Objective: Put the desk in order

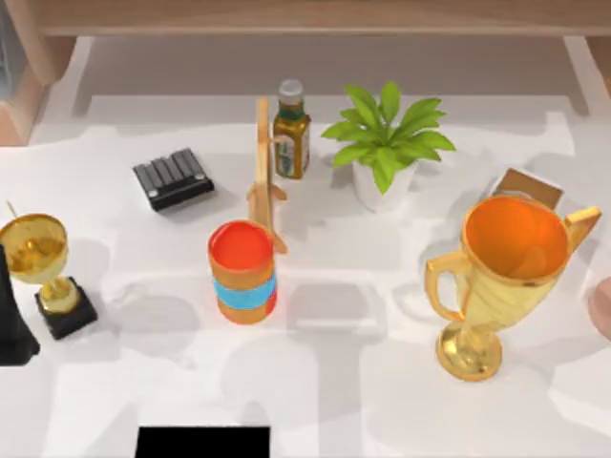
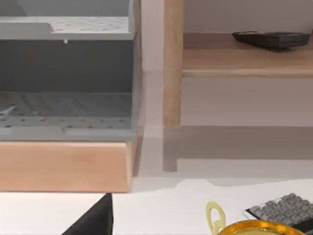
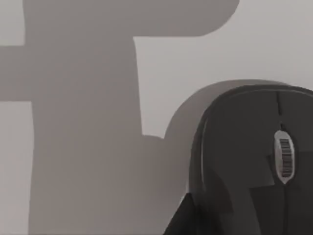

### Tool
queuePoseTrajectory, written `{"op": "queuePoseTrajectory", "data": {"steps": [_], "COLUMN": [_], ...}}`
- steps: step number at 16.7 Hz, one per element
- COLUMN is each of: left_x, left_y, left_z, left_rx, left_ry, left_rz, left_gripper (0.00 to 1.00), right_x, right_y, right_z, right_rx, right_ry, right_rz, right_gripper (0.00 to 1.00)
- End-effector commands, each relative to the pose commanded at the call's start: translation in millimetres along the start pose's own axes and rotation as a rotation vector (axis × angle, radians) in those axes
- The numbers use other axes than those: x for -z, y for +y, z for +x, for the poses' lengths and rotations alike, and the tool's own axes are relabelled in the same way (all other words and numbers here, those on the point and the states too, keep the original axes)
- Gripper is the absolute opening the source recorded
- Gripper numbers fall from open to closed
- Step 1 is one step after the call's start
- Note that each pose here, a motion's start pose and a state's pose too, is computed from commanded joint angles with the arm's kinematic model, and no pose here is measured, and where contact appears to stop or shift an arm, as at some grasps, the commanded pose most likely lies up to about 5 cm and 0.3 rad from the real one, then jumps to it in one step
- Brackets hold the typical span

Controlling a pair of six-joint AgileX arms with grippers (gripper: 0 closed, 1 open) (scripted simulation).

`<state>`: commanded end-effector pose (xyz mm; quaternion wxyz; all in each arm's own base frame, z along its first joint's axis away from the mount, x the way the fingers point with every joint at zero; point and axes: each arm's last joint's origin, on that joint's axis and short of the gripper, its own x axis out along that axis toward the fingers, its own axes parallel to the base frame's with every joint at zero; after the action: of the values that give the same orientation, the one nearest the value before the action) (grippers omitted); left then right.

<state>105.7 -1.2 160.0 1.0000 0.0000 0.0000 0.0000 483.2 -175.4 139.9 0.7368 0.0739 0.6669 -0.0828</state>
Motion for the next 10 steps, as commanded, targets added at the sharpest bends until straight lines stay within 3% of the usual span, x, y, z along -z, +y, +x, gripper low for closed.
{"op": "queuePoseTrajectory", "data": {"steps": [10], "left_x": [0.0], "left_y": [0.0], "left_z": [0.0], "left_rx": [0.000], "left_ry": [0.000], "left_rz": [0.000], "left_gripper": [1.00], "right_x": [0.3], "right_y": [-1.4], "right_z": [-4.5], "right_rx": [0.000], "right_ry": [-0.007], "right_rz": [0.004], "right_gripper": [0.00]}}
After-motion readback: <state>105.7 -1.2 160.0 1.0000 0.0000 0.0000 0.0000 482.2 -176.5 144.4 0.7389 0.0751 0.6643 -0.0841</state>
